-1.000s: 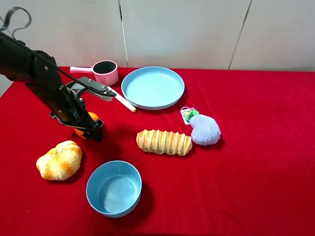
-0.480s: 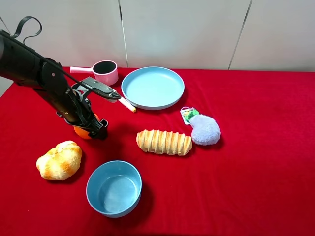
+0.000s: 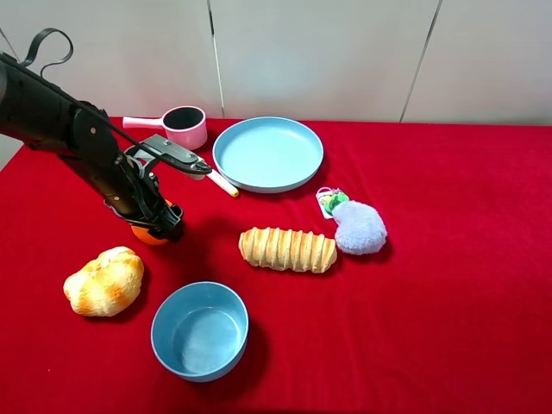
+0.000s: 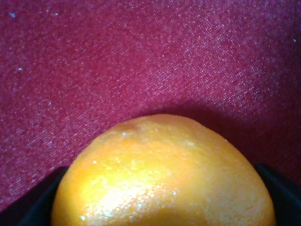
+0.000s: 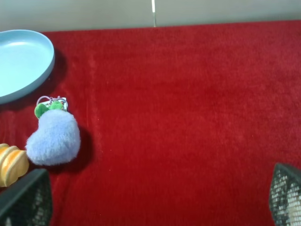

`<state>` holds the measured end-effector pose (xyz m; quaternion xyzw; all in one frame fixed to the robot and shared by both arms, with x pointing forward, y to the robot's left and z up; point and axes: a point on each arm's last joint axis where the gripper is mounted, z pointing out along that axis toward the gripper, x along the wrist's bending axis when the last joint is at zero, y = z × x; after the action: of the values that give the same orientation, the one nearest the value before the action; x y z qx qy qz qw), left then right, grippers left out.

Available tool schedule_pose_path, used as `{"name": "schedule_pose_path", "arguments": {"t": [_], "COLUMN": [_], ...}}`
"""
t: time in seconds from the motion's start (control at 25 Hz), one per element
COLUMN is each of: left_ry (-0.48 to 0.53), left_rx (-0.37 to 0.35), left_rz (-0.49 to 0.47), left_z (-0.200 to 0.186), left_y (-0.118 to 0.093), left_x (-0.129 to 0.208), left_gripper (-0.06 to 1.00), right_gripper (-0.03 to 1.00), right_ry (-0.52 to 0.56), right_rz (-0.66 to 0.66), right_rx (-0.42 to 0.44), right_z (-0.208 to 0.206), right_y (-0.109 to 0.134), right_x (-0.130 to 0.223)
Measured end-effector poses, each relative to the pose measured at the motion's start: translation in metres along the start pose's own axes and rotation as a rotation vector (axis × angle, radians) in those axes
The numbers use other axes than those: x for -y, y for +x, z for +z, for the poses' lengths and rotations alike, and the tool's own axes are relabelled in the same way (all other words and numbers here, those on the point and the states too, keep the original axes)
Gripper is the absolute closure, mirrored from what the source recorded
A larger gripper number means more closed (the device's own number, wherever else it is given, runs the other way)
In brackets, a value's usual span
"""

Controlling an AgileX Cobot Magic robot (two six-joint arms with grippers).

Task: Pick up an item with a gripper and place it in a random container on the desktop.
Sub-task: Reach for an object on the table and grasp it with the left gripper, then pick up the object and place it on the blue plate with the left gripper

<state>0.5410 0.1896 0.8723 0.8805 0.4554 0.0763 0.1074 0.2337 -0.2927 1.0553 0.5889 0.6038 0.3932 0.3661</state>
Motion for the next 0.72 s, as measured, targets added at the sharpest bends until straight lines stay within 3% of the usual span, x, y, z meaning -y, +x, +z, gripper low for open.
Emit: {"name": "schedule_pose_path", "arguments": {"t": [0.72], "left_ry": [-0.008], "left_rx": [-0.001], "left_rz": [-0.023], "left_z": [-0.0048], "left_y": [0.0000], "left_x": [-0.0010], "left_gripper": [0.22], "right_gripper": [0.28], "right_ry": [0.000], "right_rz": [0.000], "right_rx": [0.000], "right_z": [0.0000], "right_y": [0.0000], "right_x": [0.0000]}}
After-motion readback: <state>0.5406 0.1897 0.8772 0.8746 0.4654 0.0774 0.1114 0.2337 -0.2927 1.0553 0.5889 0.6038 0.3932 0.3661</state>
